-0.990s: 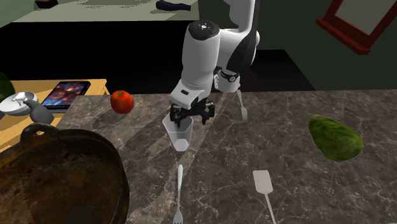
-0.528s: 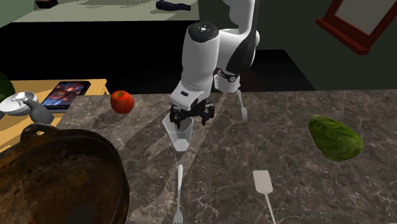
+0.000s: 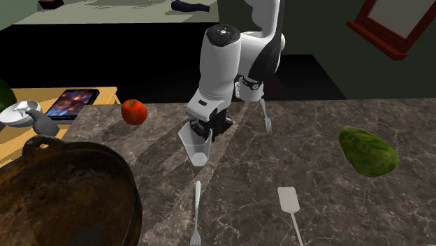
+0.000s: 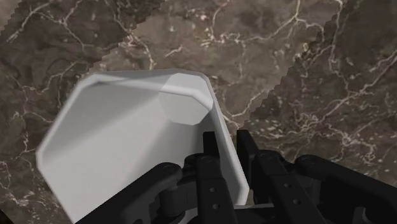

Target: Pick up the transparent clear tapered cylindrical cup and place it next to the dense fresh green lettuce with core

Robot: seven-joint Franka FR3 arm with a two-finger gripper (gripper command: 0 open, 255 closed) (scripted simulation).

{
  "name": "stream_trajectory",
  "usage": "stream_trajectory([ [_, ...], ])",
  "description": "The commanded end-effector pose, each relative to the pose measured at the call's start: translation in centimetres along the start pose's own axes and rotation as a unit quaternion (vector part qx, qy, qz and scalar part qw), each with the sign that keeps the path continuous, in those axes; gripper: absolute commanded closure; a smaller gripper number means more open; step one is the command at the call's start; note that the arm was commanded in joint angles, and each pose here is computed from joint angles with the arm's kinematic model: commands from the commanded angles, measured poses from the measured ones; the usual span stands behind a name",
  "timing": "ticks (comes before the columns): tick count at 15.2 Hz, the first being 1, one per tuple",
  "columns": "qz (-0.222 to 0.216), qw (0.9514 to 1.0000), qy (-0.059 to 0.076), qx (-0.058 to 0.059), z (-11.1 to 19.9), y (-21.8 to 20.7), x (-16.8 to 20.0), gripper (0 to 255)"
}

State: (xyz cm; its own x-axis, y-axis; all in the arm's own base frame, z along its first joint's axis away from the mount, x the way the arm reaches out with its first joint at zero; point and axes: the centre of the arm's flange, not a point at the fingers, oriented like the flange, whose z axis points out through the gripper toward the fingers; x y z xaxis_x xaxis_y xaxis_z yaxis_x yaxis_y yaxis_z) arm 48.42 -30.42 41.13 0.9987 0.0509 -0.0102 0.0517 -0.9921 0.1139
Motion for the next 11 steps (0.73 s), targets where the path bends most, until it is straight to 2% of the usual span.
stream_trajectory([
  [1, 0.000, 1.0000, 0.000, 0.000, 0.0, 0.0, 0.0, 255],
  [11, 0.000, 1.0000, 0.000, 0.000, -4.7, 0.5, 0.0, 255],
])
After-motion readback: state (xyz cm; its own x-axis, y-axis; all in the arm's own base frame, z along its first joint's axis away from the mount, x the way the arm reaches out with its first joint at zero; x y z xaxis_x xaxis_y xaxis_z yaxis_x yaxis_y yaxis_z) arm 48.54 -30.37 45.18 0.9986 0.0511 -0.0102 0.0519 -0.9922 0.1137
